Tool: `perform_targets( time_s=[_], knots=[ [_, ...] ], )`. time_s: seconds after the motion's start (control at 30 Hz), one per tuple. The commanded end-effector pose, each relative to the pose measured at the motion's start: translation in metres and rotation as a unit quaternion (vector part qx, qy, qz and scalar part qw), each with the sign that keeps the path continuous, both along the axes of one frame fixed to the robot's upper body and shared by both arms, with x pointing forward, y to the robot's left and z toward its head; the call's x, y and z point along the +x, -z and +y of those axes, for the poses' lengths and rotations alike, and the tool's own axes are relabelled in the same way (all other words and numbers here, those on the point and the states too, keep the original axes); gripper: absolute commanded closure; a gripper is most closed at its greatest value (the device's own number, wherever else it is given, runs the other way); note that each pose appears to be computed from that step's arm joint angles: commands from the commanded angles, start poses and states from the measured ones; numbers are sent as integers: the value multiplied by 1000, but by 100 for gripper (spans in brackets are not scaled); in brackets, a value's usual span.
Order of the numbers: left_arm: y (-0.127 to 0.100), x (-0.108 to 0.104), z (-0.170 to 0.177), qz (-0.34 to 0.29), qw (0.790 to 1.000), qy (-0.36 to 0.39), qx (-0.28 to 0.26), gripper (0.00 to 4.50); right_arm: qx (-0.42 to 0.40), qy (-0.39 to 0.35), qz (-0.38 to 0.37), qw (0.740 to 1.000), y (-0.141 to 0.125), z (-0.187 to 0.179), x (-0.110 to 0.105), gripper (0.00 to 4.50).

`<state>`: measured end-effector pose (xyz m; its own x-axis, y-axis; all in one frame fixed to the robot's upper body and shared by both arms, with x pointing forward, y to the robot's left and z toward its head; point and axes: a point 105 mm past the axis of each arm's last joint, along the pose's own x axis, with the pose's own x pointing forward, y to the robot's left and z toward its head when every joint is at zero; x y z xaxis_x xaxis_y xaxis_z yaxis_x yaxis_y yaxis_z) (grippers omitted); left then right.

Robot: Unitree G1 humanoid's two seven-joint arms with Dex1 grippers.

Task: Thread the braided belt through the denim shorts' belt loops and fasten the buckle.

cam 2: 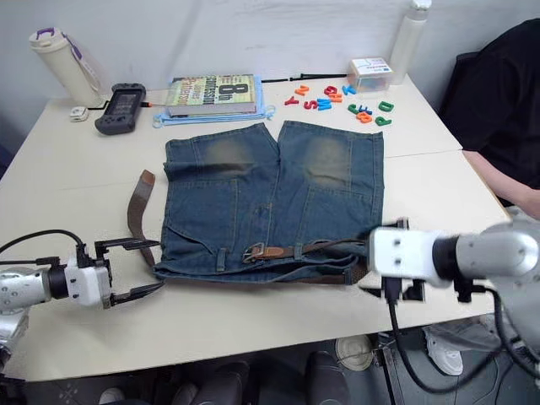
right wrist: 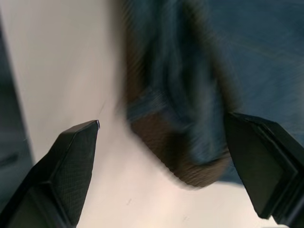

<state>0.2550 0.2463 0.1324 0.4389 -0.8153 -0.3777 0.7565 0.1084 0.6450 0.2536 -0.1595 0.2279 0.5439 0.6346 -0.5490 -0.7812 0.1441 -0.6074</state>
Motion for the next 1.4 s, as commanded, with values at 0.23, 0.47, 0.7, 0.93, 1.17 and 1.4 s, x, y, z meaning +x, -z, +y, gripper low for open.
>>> perform_targets(
  time_s=[0.23,0.47,0.7,0.93,1.17,1.4],
  knots=[
    [-42,40,-29,86,985,-53,-139,4,103,194,-43,974,-2,-10,83,0],
    [-40,67,-38,95,968,-112,-206,4,77,184,48,979,63,-4,52,0],
    [-36,96,-44,102,961,-138,-217,4,72,165,134,974,82,3,28,0],
    [-34,151,-53,180,928,-189,-265,4,158,273,1,949,25,-28,147,0],
    [-8,174,-57,240,899,-263,-256,4,160,303,114,932,76,-33,184,0],
    [27,172,-51,290,874,-326,-215,58,131,355,172,910,124,-50,180,51]
  ],
)
